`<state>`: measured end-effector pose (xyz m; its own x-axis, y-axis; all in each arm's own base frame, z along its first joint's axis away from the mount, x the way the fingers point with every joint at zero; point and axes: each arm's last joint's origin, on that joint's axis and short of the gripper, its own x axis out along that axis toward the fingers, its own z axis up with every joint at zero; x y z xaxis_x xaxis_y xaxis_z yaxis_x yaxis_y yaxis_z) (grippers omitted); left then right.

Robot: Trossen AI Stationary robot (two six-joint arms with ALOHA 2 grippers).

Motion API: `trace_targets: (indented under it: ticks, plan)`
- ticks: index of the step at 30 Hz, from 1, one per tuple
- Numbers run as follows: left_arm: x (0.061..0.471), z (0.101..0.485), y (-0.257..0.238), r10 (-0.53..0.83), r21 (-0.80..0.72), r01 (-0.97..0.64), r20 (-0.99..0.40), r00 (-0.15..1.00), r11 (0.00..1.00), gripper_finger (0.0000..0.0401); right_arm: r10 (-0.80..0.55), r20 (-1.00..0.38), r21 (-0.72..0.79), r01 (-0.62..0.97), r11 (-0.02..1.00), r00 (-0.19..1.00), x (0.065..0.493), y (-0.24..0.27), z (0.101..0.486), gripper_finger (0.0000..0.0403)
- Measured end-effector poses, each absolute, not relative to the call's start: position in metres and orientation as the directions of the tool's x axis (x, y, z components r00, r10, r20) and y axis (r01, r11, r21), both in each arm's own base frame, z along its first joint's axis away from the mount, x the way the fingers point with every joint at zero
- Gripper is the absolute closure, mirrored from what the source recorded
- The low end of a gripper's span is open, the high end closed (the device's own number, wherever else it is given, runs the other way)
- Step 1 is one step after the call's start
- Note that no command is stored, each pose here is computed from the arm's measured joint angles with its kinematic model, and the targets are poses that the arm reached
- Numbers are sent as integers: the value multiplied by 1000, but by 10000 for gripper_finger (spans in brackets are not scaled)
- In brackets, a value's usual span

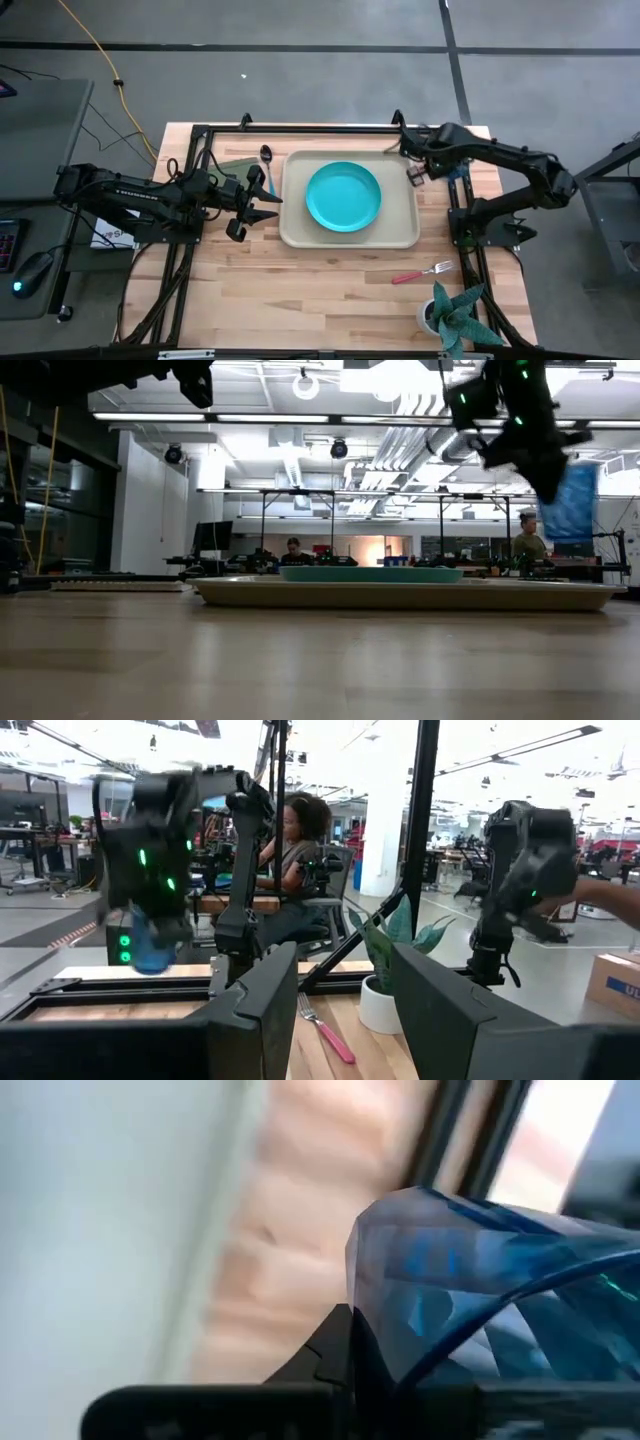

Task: Pick and place plate/cup/fork/spoon on tray
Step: Put the blue cup on the gray tray above the blue plate

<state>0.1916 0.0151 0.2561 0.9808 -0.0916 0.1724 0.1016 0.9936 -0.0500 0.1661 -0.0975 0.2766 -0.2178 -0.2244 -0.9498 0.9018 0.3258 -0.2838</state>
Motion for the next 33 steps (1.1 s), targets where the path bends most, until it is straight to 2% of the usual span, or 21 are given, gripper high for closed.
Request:
trace_targets:
  ticks: [5,8,11,16,19,23,29,33]
  plan:
    - [192,256,15,-92,-50,102,172,981,994,261,-340,-937,-200,920,338,-79,187,-99,309,400]
    - [192,256,15,-92,-50,102,173,981,994,261,-355,-934,-176,901,397,-27,207,-100,310,401]
    - [192,256,15,-92,-50,102,173,981,994,261,-320,-947,-196,851,487,-34,231,-102,298,401]
    - [192,256,15,-92,-49,102,173,981,994,261,-247,-962,-257,697,670,-118,266,-104,267,402]
    - [192,256,15,-92,-50,102,173,981,994,261,-210,-963,-271,609,746,-170,279,-106,249,402]
    - [192,256,15,-92,-56,103,172,981,993,261,-222,-954,-297,535,791,-202,289,-111,232,402]
    - [192,256,15,-92,-71,106,172,981,992,261,-169,-976,-215,507,834,-136,299,-118,222,402]
    - [192,256,15,-92,-92,109,172,981,990,261,-145,-981,-192,508,840,-131,297,-121,222,402]
